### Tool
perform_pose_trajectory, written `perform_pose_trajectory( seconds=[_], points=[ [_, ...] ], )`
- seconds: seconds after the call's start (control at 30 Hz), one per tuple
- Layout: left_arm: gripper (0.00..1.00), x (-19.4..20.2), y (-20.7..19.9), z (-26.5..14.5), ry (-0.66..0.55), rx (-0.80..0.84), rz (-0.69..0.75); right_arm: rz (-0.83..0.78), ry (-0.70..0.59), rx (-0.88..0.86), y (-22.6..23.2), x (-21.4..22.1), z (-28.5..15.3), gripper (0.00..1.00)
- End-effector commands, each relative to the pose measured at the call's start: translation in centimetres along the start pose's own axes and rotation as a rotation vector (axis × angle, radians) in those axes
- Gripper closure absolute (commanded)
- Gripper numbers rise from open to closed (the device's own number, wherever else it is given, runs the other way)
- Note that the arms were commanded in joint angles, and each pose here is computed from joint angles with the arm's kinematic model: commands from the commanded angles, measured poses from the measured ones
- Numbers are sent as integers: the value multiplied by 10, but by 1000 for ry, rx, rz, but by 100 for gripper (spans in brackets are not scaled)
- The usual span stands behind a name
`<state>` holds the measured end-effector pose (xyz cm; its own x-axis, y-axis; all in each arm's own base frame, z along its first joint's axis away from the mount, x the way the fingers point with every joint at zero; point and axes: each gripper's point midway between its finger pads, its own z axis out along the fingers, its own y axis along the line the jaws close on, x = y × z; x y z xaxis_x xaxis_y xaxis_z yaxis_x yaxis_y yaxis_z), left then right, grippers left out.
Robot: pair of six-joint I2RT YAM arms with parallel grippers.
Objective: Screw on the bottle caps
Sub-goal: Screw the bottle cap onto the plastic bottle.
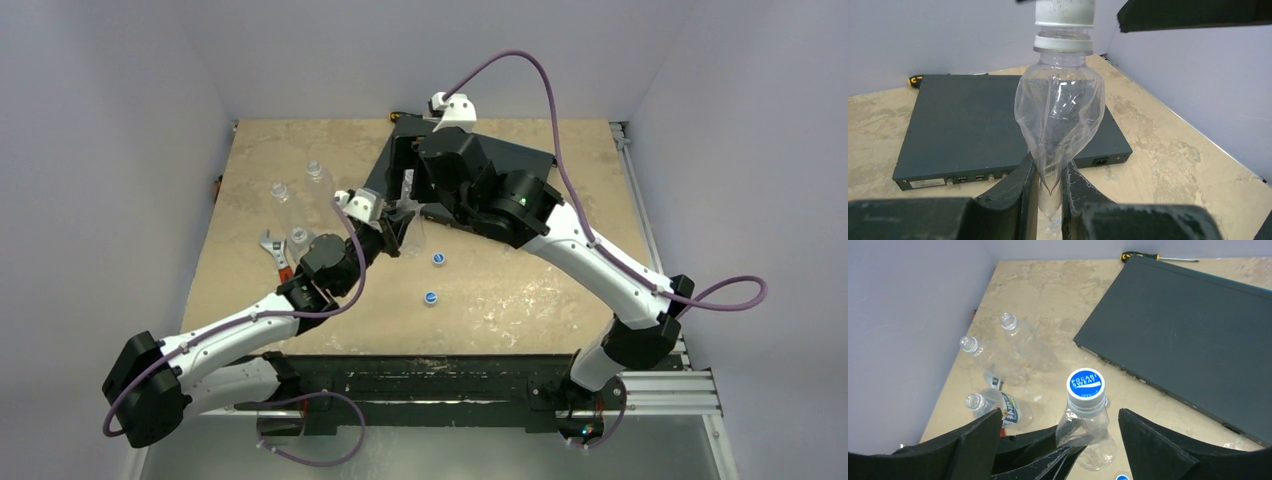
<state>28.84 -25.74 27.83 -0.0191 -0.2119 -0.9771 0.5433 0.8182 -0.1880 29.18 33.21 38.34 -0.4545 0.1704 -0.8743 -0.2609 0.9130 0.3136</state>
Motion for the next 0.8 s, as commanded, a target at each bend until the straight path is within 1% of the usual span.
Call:
perform_pose_trajectory(
  seconds=[0.0,0.07,0.17,0.23,0.33,0.4,0.53,0.63,0.77],
  points=[
    [100,-11,-9,-7,-41,58,-8,25,-73,-80,1,-37,-37,9],
    [100,-12,-11,-10,-42,80,1,4,-79,-93,-3,-40,-44,4],
    [100,-12,-21,-16,-41,142,12,-51,-67,-158,-5,-39,-52,2],
    [100,-14,-31,-21,-41,205,16,-78,-47,-237,-8,-38,-52,2],
    [100,-17,-49,-31,-43,317,15,-120,-38,-401,-11,-37,-54,2],
    [100,-16,-60,-38,-31,390,5,-138,-61,-516,-7,-40,-64,2],
    [100,-22,-80,-47,-29,506,-33,-152,-100,-665,5,-41,-72,2],
    [100,-29,-88,-49,-31,544,-55,-151,-98,-772,20,-34,-76,2],
    [100,-40,-93,-50,-52,562,-70,-166,-95,-800,24,-26,-71,2]
  ],
)
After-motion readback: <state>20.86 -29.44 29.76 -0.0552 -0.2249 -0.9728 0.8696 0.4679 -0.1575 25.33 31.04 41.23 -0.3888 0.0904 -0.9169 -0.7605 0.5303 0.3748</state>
